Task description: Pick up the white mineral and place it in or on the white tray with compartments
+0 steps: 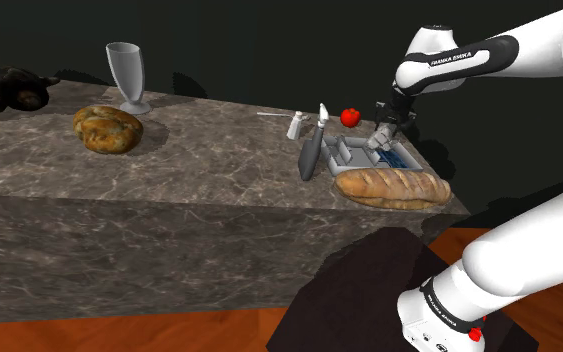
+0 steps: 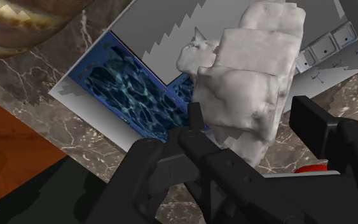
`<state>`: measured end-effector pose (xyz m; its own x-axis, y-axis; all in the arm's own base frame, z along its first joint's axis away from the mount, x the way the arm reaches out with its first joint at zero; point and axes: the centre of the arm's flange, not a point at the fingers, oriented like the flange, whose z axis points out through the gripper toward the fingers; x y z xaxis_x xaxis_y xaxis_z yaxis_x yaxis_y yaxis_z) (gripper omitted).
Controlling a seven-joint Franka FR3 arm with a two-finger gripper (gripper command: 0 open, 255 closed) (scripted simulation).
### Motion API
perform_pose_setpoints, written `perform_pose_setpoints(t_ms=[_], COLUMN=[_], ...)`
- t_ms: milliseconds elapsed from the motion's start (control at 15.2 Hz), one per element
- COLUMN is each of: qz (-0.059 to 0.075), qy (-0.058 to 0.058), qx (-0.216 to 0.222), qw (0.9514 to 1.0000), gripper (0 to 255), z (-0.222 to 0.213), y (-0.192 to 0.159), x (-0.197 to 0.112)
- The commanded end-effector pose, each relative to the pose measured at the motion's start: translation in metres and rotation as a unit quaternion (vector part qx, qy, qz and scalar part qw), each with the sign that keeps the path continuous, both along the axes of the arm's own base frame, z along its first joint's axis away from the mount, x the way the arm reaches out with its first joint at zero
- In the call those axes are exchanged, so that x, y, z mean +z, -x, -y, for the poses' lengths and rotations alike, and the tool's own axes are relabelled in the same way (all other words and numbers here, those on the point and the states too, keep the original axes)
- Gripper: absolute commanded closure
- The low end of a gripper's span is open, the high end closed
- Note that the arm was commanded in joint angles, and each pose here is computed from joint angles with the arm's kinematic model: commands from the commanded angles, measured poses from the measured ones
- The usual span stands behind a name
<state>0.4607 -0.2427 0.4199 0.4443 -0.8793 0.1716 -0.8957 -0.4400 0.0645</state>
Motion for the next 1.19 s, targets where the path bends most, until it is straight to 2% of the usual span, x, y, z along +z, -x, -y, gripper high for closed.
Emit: perform_pose_setpoints(t_ms=[0, 198, 726, 792, 1122], qz=[0.000, 0.000, 0.000, 0.000, 0.000], qy=[0.000, 0.000, 0.000, 0.000, 0.000], qx=[0.000, 0.000, 0.000, 0.000, 0.000], qw=[1.0000, 1.0000, 1.0000, 1.0000, 1.0000], gripper=[255, 255, 255, 0, 0], z=[0.001, 0.001, 0.001, 0.003, 0.001], y=[0.000, 0.000, 0.000, -0.002, 0.000], x=[-0.011, -0.026, -0.026, -0.027, -0.026])
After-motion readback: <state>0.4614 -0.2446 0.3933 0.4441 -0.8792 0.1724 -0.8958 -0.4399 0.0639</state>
